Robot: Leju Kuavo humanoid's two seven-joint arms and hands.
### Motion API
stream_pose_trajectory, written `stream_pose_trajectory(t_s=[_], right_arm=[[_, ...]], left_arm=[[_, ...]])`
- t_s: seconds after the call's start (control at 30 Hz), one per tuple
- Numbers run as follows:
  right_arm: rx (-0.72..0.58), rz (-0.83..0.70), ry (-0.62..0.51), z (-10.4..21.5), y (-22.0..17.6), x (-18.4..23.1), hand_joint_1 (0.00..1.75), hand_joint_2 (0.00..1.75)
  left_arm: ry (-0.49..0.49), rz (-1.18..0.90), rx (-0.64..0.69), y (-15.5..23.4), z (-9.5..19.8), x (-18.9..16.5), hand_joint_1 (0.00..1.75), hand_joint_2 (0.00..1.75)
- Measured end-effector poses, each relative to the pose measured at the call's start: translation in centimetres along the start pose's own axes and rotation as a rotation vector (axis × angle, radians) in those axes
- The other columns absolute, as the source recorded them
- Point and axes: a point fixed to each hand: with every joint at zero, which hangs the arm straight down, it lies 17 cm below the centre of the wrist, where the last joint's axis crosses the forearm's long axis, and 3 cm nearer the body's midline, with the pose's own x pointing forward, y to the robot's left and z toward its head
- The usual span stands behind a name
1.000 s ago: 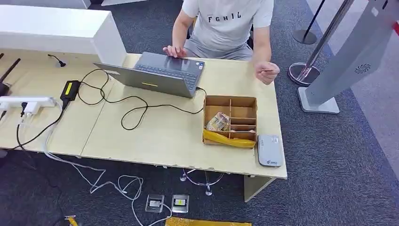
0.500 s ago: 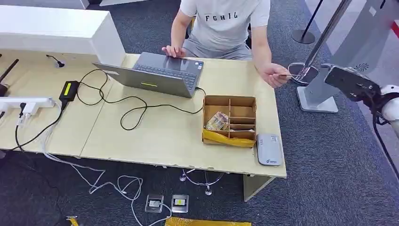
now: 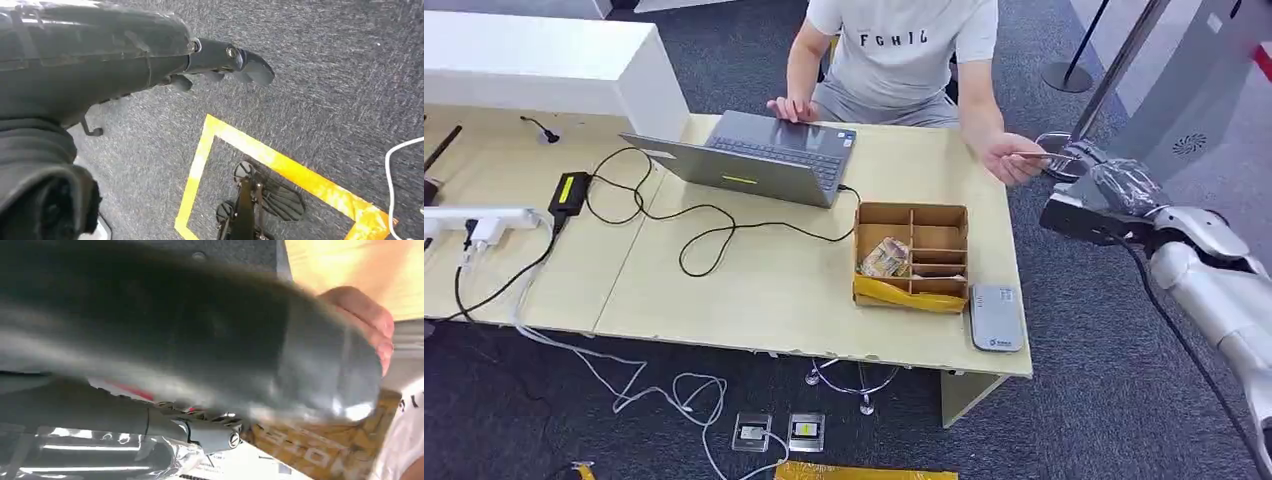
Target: Pass the card to the sensor for recognition and then transmit it.
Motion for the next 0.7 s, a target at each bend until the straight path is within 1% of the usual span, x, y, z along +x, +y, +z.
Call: stream_pose_trajectory(t_s=[0.13,0.37,0.7], right_arm=[[0.032,0.009,0.008,0.1,1.6,0.0,0.00,1.75],[0.063,0.014,0.039,0.4,3.2,-0.9,0.00,1.75],[0.071,0.030,0.072,0.6,3.8,-1.5,0.00,1.75]], left_arm=[[0.001,-0.012,-0.007,-0.2,0.0,-0.1,0.00,0.00],[0.003,-0.032,-0.018,-0.4,0.1,-0.3,0.00,0.00],[0.004,-0.040,-0.024,-0.6,0.1,-0.4,0.00,0.00]])
